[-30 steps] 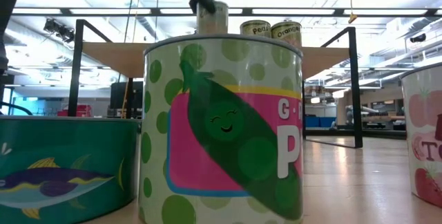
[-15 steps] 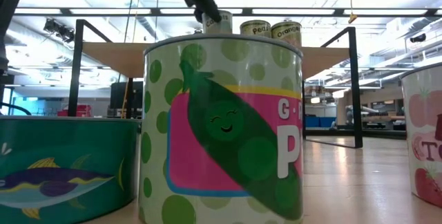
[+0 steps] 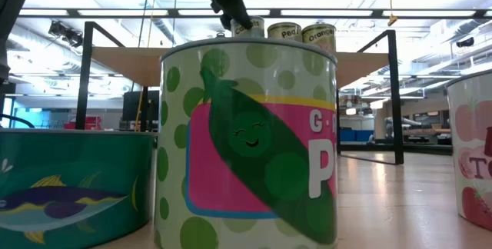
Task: Pick and place cans onto a shelf
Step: Put the canned carrots on the shelf
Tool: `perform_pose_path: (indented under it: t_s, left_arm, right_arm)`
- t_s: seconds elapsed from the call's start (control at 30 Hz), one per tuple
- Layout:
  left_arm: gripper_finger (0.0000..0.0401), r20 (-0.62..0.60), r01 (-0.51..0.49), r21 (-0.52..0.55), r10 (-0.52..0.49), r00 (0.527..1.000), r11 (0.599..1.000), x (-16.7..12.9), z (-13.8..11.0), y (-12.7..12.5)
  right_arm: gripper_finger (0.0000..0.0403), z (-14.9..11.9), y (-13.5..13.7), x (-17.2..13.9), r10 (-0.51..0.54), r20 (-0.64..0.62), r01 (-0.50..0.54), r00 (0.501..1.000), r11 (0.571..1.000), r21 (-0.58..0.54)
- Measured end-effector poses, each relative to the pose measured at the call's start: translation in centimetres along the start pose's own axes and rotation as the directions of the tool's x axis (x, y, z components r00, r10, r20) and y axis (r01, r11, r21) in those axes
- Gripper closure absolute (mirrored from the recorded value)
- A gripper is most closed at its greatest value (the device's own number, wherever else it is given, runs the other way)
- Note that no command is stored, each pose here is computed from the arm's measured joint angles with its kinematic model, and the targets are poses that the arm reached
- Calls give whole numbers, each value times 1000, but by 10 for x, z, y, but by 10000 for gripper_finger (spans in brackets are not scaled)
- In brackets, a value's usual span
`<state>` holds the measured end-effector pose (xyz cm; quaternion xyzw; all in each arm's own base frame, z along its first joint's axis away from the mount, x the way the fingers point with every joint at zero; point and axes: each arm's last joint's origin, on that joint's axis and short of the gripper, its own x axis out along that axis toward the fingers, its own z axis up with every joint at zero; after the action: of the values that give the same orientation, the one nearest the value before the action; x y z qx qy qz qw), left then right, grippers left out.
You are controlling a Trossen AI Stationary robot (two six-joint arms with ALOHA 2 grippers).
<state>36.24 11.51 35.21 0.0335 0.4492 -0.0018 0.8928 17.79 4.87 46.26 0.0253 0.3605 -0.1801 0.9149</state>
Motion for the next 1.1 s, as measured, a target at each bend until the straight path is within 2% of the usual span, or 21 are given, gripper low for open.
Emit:
perform_pose_path:
  t_s: [0.83, 1.1]
  left_arm:
    - [78, -16, 9, 20, -9, 1000, 1000, 1, -1, -2]
    - [46, -53, 19, 5, -19, 998, 1000, 7, -3, -4]
  right_arm:
    - [30, 2, 1, 0, 15, 21, -15, 1000, 1000, 10]
    - [30, 3, 2, 0, 17, 26, -18, 1000, 1000, 13]
